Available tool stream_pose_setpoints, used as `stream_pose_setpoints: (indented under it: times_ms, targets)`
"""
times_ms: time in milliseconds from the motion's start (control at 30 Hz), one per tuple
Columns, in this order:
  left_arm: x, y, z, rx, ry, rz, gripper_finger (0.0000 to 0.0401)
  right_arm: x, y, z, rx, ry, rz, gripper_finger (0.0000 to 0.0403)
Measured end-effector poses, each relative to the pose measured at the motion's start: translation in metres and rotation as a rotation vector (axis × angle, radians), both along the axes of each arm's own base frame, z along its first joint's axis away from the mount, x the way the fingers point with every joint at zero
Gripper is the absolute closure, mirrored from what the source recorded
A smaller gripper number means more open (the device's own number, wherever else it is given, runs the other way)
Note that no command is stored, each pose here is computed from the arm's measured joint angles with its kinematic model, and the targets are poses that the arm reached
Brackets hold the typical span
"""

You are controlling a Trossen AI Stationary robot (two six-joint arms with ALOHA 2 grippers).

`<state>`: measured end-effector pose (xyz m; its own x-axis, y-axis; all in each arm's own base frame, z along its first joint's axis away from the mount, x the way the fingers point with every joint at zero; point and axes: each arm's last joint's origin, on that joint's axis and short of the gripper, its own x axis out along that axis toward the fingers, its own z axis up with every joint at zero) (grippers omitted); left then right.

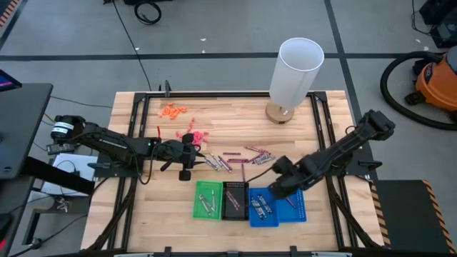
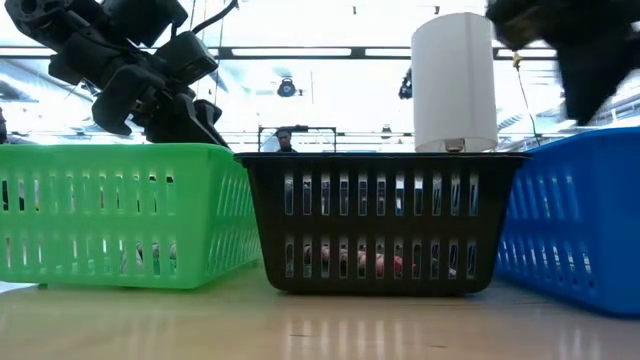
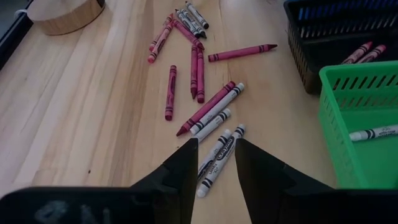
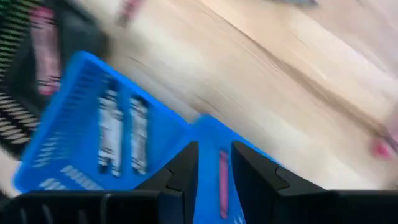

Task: Sort crayons
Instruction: Put the pink crayon into the black bin

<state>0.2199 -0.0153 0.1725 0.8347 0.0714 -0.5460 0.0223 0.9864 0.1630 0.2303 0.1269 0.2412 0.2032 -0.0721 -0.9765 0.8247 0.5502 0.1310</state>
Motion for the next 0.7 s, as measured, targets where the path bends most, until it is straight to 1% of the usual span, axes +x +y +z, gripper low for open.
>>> stream_pose_setpoints:
  times_ms: [200,267,367,500,700]
  targets:
    - [0.000,0.000,0.000,0.018,0.001,-0.011,0.0284,-0.023,0.008,-0.006,-0.015,0.193,-0.149,0.0299]
    - [0.000,0.000,0.000,0.021,0.001,-0.013,0.0284,-0.030,0.009,-0.009,-0.005,0.252,-0.179,0.0299]
    - [0.000,0.000,0.000,0.021,0.001,-0.013,0.0284,-0.037,0.011,-0.012,0.027,0.325,-0.205,0.0299]
    - [0.000,0.000,0.000,0.021,-0.003,-0.013,0.0284,-0.045,0.008,-0.024,0.050,0.422,-0.245,0.0299]
    - [0.000,0.000,0.001,0.022,-0.006,-0.013,0.0284,-0.057,-0.005,-0.043,-0.025,0.453,-0.237,0.0299]
